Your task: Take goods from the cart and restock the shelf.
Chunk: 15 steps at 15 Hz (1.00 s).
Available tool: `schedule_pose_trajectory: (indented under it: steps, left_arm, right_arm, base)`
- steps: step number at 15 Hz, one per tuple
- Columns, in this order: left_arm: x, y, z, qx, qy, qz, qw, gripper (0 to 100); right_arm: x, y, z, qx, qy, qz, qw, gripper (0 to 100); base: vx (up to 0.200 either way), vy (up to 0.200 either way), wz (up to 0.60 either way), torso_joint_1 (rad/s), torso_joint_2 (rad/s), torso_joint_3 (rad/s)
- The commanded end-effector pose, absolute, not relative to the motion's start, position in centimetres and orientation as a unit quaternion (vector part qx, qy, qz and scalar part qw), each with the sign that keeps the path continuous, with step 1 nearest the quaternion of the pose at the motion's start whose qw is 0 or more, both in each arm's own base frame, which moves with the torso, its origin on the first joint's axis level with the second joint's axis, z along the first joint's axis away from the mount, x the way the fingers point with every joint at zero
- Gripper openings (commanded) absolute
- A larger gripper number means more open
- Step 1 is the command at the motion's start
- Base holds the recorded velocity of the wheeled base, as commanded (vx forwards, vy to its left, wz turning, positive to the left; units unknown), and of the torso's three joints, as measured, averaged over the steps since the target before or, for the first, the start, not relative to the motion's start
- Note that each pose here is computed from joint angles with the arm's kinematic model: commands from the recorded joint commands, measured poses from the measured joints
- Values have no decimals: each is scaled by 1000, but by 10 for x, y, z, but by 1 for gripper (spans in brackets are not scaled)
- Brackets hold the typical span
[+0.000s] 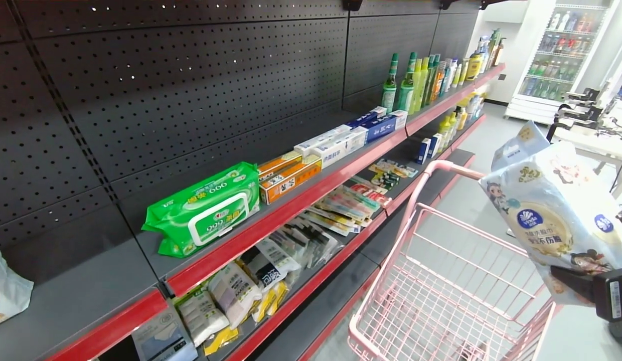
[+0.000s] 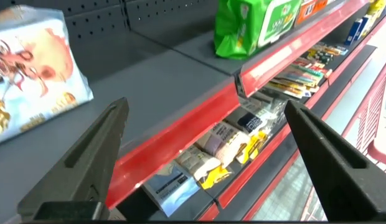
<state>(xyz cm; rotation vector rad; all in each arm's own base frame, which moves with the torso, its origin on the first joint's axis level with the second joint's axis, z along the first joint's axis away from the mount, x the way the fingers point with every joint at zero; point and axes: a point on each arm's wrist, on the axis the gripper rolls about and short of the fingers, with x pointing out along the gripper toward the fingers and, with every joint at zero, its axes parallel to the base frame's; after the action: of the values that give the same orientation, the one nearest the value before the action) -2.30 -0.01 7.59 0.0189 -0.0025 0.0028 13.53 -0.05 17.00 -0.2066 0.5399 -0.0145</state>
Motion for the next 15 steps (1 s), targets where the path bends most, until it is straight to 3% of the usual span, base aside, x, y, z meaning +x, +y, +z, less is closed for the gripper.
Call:
schedule_pose_trajectory:
  steps: [1,15]
  left_arm:
    - [-23,0,76,9,-1,2,1000,100]
    - [-23,0,76,10,-1,2,1000,100]
  right_arm:
    - [137,0,170,-106,268,-5,957,0]
    - [140,0,167,-114,278,-1,954,0]
  base:
    - [0,0,0,173,-373,-217]
    - [0,0,0,154,-335,-186]
